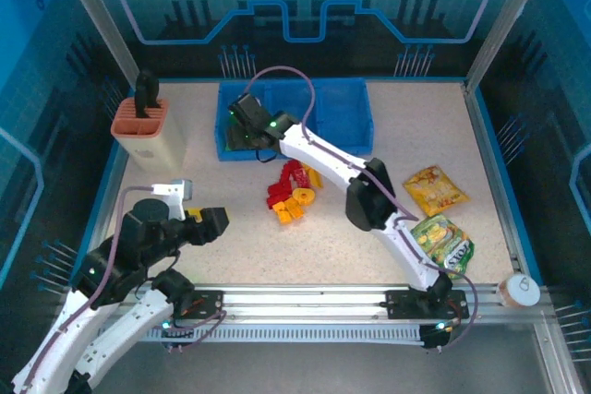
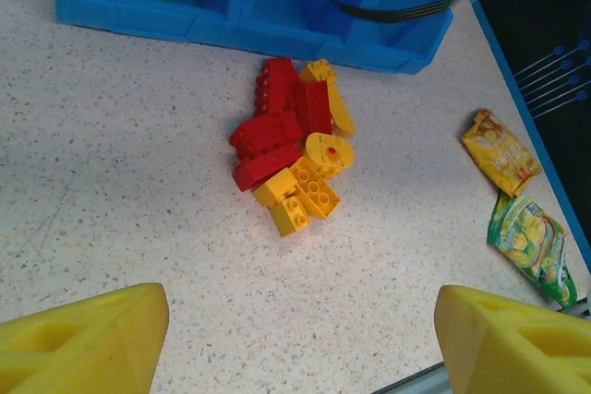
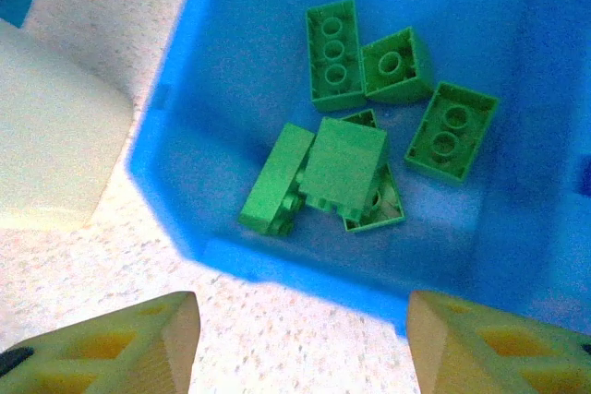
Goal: Sort the legos into containers by color
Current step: Place the lego in the container, then pick up the lego from the center of the table.
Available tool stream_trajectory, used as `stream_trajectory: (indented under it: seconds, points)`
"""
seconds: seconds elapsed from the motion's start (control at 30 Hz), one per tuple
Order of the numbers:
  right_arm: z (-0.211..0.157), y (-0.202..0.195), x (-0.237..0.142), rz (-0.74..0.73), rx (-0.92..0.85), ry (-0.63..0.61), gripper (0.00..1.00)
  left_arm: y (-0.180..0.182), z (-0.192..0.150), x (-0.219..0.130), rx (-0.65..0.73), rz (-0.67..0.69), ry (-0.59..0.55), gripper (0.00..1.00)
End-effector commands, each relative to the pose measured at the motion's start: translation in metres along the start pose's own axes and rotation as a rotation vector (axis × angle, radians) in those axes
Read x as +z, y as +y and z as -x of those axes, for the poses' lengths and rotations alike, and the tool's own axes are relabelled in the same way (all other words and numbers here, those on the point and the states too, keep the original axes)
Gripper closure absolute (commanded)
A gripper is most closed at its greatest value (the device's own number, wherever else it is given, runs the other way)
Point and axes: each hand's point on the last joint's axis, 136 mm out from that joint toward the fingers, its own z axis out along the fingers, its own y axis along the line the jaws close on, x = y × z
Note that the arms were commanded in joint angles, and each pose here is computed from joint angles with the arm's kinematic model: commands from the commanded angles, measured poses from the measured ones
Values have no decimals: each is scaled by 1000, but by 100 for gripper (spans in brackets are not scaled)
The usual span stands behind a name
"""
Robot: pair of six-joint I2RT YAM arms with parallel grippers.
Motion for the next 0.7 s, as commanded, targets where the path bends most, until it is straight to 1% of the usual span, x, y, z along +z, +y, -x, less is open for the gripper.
stream_trajectory:
  seconds: [0.0,0.17,0.3,0.43,0.53,0.67]
  points:
    - [48,18,-92,79,0,-183,37,-4,-3,9,24,-1,47,24]
    - [42,-19,-158,61,29,-276,34,-8,-12,30,34,22,153,24]
    - [17,-65,-194,22,87,-321,30,-21,-25,54,47,15,231,24]
    - [-21,-114,-213,-43,152,-328,27,-37,-43,82,64,23,293,24]
    - [-51,-146,-222,-76,209,-328,27,-47,-64,108,79,57,366,24]
    - [-89,-178,-226,-111,269,-306,27,-45,-88,143,54,131,449,25]
